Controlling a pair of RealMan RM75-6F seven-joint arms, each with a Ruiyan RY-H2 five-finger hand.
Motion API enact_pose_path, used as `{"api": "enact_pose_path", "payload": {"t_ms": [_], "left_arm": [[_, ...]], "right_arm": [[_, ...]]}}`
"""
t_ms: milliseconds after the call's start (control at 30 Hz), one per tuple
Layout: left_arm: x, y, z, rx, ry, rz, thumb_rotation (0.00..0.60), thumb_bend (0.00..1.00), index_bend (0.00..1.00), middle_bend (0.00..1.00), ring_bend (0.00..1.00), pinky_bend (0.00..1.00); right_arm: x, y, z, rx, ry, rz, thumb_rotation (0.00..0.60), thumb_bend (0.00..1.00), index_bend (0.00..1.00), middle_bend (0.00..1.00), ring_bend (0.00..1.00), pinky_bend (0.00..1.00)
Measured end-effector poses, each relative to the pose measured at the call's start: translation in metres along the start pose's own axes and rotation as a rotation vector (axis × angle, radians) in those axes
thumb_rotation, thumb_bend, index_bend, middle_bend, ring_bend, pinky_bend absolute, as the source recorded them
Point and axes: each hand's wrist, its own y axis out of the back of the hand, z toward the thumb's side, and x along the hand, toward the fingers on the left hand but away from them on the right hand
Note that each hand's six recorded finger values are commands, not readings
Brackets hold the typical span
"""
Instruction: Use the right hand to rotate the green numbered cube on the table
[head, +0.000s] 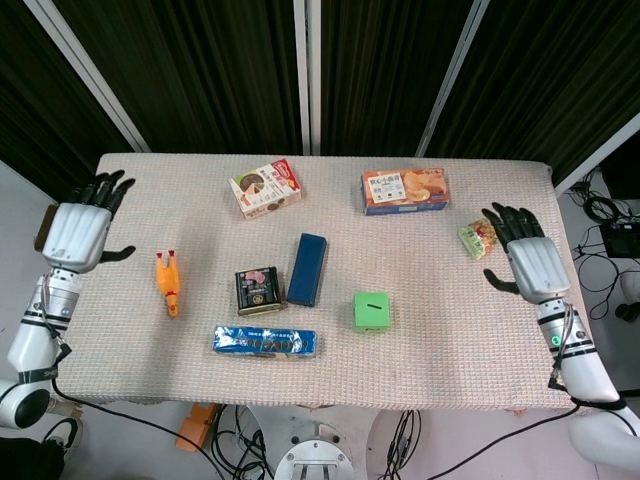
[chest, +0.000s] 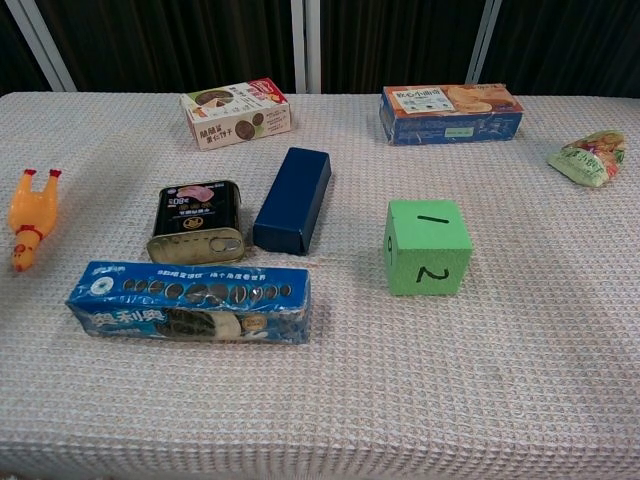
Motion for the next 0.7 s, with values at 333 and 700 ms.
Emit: {"api": "enact_pose_path", "payload": {"t_ms": [333,700], "left_arm": [[-0.092,-0.033,-0.011,0.019,0.061,-0.115,0.578,0.07,0.1,0.08,0.07,0.19],[-0.165,-0.058,-0.026,0.005,0.076,-0.091,0.577,0.09,0.1,0.08,0.07,0.19]], "right_arm": [[0.045,-0.042,0.034,0.038,0.0,0.288,0.6,0.12,0.0,0.0,0.0,0.0],[0.028,-0.094,0.107,0.012,0.093,0.252,0.6,0.12,0.0,0.0,0.0,0.0]]}}
